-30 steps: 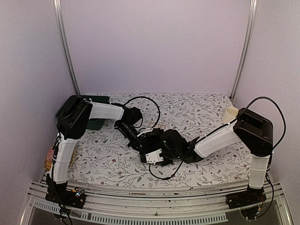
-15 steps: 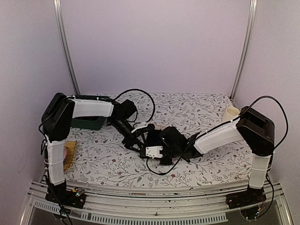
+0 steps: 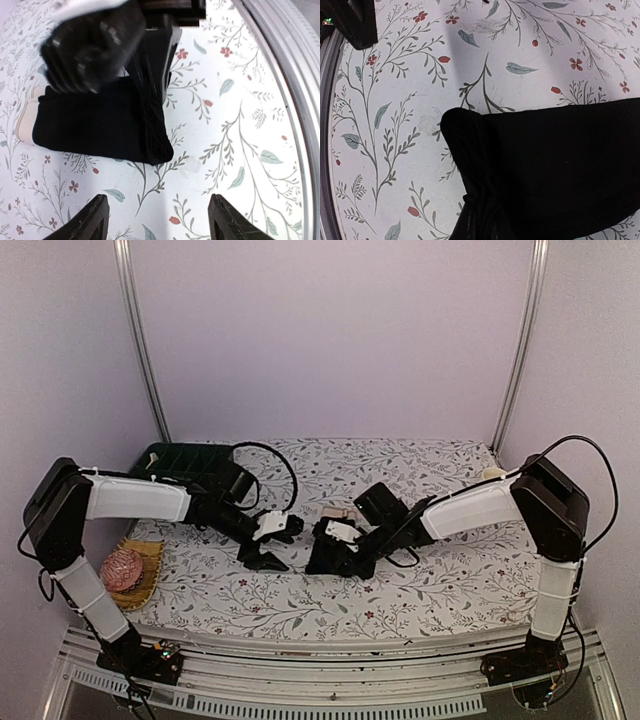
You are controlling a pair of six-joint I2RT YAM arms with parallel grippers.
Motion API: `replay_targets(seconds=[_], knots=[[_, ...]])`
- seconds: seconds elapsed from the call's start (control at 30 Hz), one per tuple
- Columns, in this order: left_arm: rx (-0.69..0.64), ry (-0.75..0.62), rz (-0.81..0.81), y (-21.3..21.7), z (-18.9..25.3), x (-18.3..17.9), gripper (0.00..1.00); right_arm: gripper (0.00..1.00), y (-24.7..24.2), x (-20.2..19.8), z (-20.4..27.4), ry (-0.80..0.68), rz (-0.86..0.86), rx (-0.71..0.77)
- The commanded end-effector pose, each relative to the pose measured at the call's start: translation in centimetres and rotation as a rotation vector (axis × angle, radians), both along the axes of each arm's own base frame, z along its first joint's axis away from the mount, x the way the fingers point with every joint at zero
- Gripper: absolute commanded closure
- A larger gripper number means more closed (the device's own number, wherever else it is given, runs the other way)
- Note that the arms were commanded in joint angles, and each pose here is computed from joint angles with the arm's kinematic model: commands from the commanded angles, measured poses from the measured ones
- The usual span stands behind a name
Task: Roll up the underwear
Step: Roll the underwear at the center of the board.
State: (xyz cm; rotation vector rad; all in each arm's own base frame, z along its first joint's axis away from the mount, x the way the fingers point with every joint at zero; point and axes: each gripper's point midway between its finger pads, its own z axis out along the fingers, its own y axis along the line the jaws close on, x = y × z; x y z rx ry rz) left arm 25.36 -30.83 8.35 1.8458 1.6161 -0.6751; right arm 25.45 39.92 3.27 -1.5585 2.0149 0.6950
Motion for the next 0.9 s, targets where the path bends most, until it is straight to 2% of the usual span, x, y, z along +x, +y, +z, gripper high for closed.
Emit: replay_targets(seconds=[0.0, 0.2, 0.37, 0.57, 0.87], knots=[[-0.036, -0.258, 0.004, -1.6, 1.0, 1.8, 0.30, 0.98, -0.2, -1.6, -1.7, 0.253, -0.060, 0.011], [0.004, -0.436, -0.055, -3.1, -0.3, 0.2, 0.32, 0.98, -1.6, -0.5, -2.9, 0.502, -0.165, 0.067], [0.027, -0.550, -0.112, -4.4, -1.1, -0.5, 0.32, 0.97, -2.0, 0.2, -3.2, 0.591, -0.208, 0.073], [0.082, -0.703, -0.206, -6.0, -2.7, -1.5, 0.31, 0.97, -1.4, 1.1, -3.5, 0.618, -0.217, 0.051], [0.191, -0.777, -0.240, -6.4, -5.8, -0.8, 0.39, 0.97, -1.1, 1.5, -3.0, 0.634, -0.239, 0.043]])
